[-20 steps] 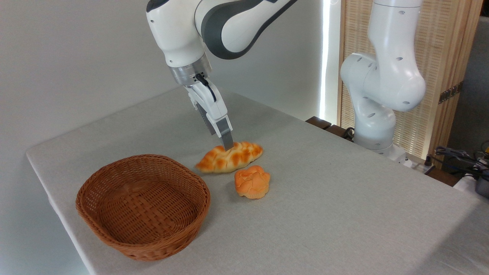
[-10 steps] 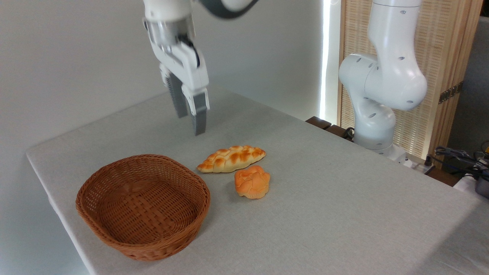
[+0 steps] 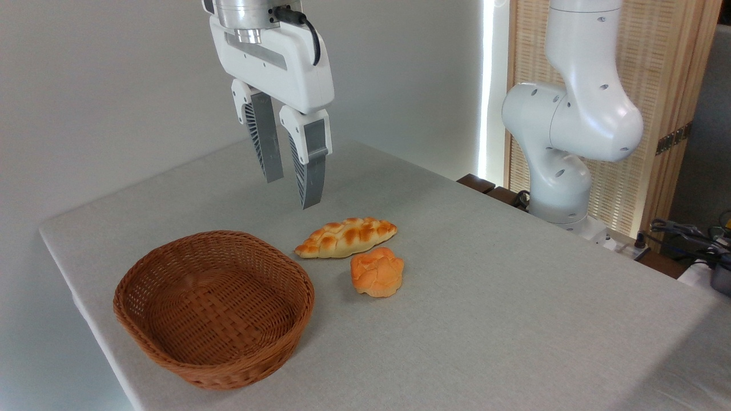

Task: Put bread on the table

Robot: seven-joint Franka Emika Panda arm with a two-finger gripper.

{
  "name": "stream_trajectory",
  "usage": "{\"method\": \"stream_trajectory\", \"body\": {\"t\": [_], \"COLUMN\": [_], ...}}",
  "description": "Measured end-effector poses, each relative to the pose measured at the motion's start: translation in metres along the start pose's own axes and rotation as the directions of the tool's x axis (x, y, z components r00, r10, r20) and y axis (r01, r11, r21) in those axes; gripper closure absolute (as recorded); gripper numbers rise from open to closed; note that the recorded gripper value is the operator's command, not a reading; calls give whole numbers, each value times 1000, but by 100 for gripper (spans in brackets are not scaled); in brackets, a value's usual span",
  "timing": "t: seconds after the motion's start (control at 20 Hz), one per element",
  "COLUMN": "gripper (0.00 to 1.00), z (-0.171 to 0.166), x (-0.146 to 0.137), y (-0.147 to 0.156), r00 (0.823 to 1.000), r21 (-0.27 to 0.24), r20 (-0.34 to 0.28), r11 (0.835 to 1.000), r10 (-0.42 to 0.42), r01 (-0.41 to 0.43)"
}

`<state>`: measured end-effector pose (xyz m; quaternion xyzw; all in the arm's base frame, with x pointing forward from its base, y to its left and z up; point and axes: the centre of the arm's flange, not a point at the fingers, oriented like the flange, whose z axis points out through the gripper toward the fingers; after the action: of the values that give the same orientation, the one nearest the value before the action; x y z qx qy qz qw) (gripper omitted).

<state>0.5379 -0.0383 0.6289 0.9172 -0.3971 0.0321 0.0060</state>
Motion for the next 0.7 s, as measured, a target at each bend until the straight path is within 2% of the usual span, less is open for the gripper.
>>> {"method": "stream_trajectory", "body": {"t": [0.7], "gripper": [0], "z": [0], "x": [-12], "y": [-18], "r00": [999], "r21": [-15], "r20": [10], "r11": [999], "r10": [-37], "r01": [37]}}
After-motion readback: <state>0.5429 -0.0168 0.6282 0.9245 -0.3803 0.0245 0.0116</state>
